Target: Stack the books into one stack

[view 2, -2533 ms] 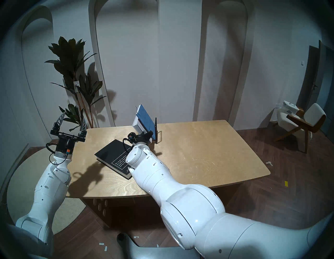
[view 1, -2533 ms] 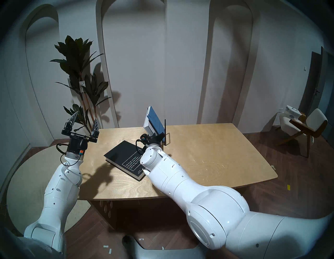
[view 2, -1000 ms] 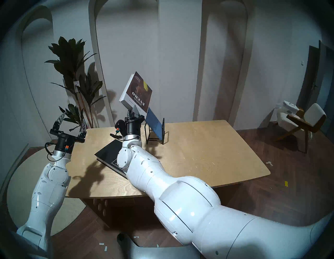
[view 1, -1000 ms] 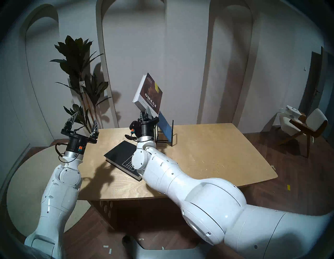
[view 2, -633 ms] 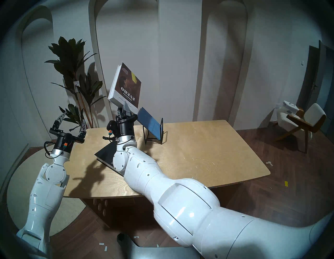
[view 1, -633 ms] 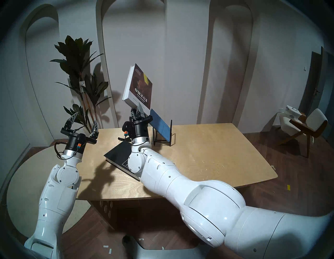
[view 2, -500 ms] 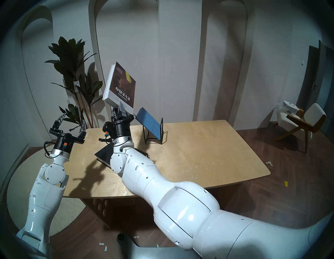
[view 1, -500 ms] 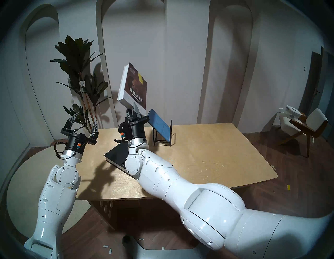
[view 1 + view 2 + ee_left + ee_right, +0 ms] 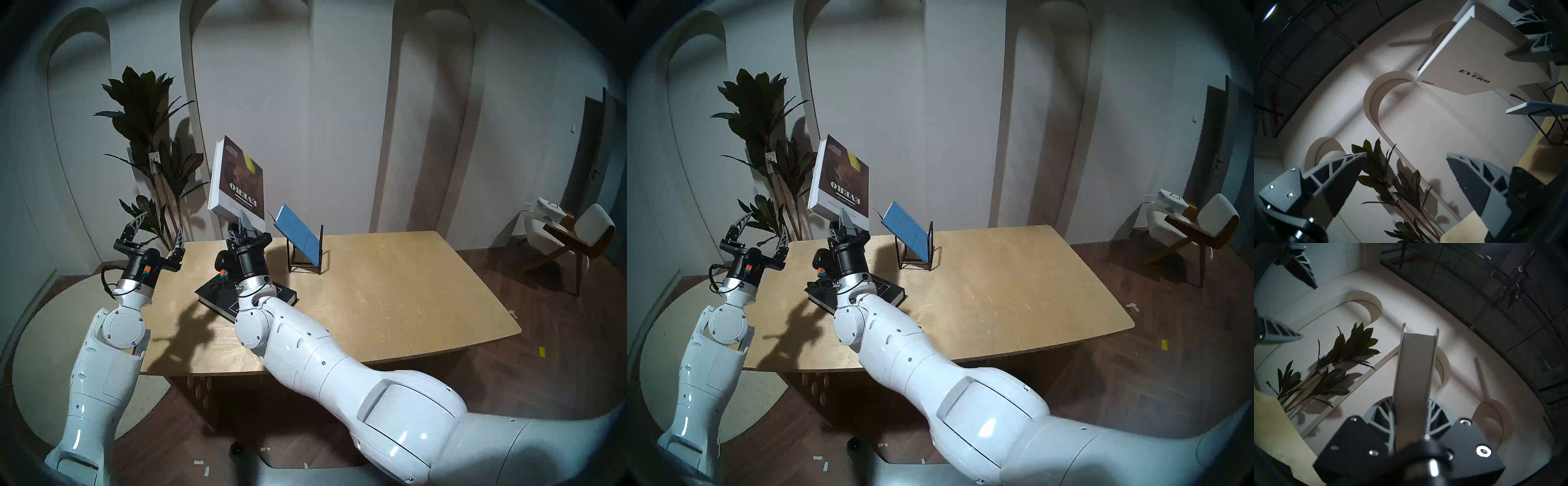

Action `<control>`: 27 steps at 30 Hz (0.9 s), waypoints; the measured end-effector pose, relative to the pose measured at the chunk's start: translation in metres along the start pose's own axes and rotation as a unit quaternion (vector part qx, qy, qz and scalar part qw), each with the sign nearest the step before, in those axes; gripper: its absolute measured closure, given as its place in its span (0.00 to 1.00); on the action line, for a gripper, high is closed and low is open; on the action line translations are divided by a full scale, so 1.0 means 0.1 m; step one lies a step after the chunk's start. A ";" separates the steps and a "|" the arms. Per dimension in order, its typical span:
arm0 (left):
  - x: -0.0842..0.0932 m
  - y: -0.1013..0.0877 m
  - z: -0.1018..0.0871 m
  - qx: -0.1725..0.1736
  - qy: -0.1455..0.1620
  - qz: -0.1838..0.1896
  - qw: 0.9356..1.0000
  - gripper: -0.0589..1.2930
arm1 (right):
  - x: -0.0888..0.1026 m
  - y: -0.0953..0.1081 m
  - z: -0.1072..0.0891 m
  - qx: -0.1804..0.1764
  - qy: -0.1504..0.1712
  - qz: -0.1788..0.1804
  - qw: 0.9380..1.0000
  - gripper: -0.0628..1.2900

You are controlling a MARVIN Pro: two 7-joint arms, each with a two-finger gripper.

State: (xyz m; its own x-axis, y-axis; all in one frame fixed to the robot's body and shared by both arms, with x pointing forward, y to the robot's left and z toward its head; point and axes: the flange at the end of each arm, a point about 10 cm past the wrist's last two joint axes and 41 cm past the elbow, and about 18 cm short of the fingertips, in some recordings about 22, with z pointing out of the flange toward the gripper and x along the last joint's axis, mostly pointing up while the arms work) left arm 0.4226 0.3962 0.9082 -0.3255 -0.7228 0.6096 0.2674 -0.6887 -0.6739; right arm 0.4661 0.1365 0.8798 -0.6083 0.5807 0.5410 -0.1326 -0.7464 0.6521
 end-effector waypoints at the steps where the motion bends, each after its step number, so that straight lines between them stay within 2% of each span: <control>1: 0.00 0.00 0.00 -0.001 -0.001 0.000 1.000 0.05 | -0.03 0.01 -0.02 0.002 -0.003 -0.004 1.000 0.79; 6: 0.00 -0.01 0.01 -0.004 -0.005 -0.003 1.000 0.05 | -0.10 0.01 -0.14 0.022 -0.008 -0.017 1.000 0.79; 14: 0.00 0.00 0.01 -0.008 -0.010 -0.006 1.000 0.05 | -0.05 -0.14 -0.38 0.087 0.003 -0.002 0.996 0.79; 24: 0.00 -0.01 0.01 -0.008 -0.011 -0.010 1.000 0.05 | -0.06 -0.25 -0.71 0.166 0.010 0.012 0.986 0.79; 27: 0.00 -0.01 0.01 -0.008 -0.011 -0.012 1.000 0.05 | -0.13 -0.31 -0.86 0.199 0.006 0.006 0.980 0.79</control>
State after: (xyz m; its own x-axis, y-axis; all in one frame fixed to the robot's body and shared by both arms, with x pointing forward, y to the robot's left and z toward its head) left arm 0.4229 0.3971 0.9089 -0.3121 -0.7078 0.6338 0.2456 -0.7045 -0.6658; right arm 0.4108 0.1239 0.8073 -0.6179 0.5673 0.5444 0.1883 -0.5655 0.8030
